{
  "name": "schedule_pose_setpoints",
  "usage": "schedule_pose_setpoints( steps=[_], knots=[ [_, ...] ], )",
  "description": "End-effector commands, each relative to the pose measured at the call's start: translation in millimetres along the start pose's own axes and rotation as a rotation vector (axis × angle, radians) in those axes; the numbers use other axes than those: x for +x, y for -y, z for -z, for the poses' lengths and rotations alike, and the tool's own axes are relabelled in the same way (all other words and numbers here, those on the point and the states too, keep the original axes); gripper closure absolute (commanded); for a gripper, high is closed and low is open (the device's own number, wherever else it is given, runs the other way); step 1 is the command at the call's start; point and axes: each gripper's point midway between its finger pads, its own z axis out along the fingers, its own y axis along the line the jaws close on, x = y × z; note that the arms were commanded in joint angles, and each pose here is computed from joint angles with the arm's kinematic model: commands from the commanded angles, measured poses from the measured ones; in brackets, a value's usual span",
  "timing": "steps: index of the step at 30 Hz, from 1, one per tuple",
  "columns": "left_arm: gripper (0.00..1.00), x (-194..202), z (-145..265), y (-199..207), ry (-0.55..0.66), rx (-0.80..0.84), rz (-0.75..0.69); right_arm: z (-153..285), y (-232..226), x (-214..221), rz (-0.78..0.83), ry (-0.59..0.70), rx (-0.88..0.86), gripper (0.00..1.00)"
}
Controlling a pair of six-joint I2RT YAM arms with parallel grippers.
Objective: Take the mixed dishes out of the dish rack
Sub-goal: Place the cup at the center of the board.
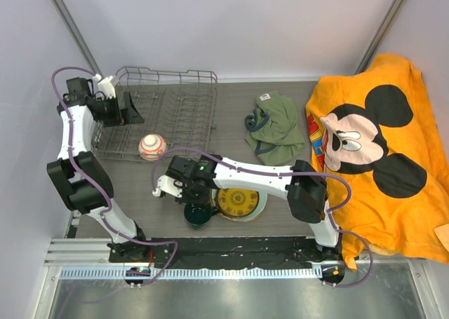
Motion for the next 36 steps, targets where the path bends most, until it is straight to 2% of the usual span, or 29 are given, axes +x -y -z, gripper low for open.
schedule_pose_setpoints(
  steps=[1,36],
  knots=[
    [0.00,-7.2,0.0,4.6,0.032,0.027,-0.036,22.0,9.8,-35.8,0.025,0.111,0.043,0.99],
    [0.00,4.5,-9.4,-0.6,-0.001,0.049,-0.037,-2.3,22.4,-46.5,0.061,0.079,0.059,0.99]
  ],
)
